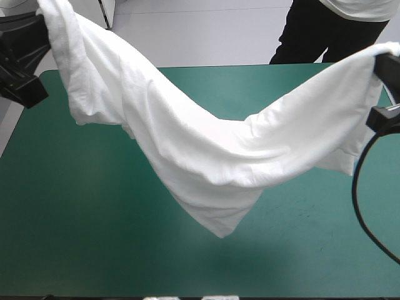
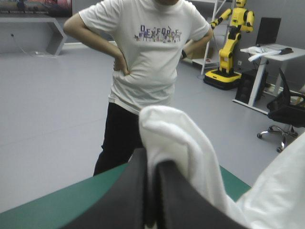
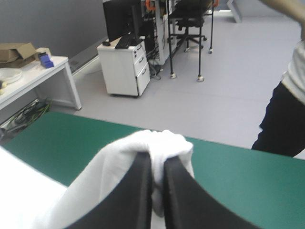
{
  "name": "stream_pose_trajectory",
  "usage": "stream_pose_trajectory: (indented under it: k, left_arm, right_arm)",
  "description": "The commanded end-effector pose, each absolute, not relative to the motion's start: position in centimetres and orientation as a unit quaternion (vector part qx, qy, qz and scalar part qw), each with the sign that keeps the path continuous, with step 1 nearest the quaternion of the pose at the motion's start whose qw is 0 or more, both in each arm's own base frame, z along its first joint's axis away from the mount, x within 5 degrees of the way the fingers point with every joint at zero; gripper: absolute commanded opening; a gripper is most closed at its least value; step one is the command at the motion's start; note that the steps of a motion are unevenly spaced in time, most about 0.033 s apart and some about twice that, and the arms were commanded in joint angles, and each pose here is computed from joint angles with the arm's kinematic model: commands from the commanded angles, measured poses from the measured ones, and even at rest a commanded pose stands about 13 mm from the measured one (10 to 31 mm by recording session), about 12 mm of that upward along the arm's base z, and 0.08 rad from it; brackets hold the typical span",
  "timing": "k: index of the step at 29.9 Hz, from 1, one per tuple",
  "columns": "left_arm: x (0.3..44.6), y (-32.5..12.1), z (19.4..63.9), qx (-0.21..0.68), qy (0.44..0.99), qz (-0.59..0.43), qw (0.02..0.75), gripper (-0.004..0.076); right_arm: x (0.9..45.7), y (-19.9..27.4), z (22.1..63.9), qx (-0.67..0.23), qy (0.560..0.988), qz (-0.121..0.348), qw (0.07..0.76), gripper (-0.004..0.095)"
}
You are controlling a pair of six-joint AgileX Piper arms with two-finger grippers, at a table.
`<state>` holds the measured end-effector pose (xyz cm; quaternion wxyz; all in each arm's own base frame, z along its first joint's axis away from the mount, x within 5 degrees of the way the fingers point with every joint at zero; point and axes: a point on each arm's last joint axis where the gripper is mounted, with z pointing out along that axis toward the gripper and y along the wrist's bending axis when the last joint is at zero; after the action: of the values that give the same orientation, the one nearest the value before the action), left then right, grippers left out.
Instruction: Fold the cloth
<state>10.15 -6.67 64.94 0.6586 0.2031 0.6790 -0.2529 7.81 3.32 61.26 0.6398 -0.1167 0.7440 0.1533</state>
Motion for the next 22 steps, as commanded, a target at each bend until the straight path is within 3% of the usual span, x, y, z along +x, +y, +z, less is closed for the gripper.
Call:
stream_pose_trajectory:
  k: [1,5,9,14,22]
  left_arm:
    - [10.3,-7.2,63.7,0.216,0.706,-0.268,0.62,-0.001]
    - [12.6,-7.9,60.7,0.211,0.758,-0.254,0.563,-0.001]
    - [16.9,-9.0,56.4,0.199,0.811,-0.223,0.503,-0.001]
    - [23.7,-11.0,48.9,0.178,0.864,-0.187,0.432,-0.001]
    - [32.0,-13.2,40.4,0.167,0.9,-0.127,0.383,-0.001]
  right_arm:
    - [8.1,4.1,60.1,-0.13,0.757,0.189,0.612,-0.0017]
    - [9.2,4.4,58.1,-0.13,0.783,0.192,0.577,-0.0017]
    - [11.9,4.5,55.3,-0.121,0.823,0.158,0.531,-0.0017]
    - [18.0,4.8,49.2,-0.102,0.883,0.09,0.449,-0.0017]
    - [27.5,5.8,40.5,-0.09,0.914,0.031,0.393,-0.0017]
